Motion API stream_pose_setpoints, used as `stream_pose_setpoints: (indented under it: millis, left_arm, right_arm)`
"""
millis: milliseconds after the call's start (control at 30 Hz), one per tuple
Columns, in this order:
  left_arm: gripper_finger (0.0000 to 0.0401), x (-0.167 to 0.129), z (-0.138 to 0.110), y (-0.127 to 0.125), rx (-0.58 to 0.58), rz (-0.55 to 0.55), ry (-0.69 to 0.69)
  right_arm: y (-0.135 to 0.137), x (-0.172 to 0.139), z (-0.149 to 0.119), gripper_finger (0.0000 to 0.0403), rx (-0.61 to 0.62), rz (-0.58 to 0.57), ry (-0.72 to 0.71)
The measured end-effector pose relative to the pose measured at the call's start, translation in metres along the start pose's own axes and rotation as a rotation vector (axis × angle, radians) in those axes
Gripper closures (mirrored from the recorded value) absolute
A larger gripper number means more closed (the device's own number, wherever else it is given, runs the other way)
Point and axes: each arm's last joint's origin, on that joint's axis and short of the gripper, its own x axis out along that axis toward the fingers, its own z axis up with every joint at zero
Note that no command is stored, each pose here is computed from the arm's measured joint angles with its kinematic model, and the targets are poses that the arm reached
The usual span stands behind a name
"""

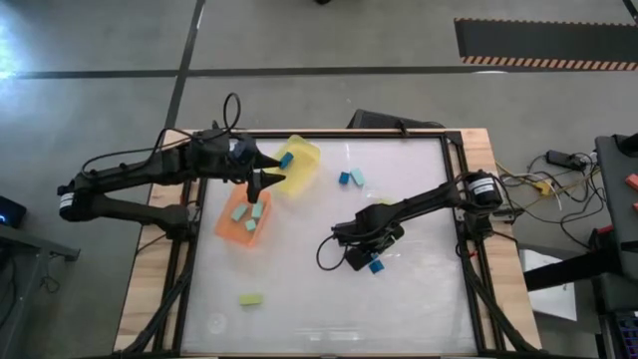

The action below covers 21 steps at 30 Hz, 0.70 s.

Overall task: Sort & place blocks by color
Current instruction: Put the blue block into the yellow bin

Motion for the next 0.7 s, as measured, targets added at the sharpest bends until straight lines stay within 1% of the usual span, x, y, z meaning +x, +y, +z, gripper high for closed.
stream_pose_setpoints:
  millis: [133,233,500,700]
  left_arm:
    - [0.019,0.0,0.0001,0.0,0.0,0.0,-0.001]
    - [0.019,0.0,0.0001,0.0,-0.003,0.0,-0.001]
    - [0.019,0.0,0.0003,0.0004,-0.005,0.015,-0.007]
    - [0.019,0.0,0.0003,0.0004,-0.005,0.016,-0.007]
  right_arm:
    - [0.0006,0.0044,0.0014,0.019,-0.009,-0.015,0.002]
    - [0.0012,0.0044,0.0018,0.0202,-0.009,-0.01,-0.003]
    - [0.0014,0.0042,0.0028,0.0282,-0.015,-0.006,-0.017]
    - [0.0018,0.0025,0.0025,0.0287,-0.019,0.004,-0.023]
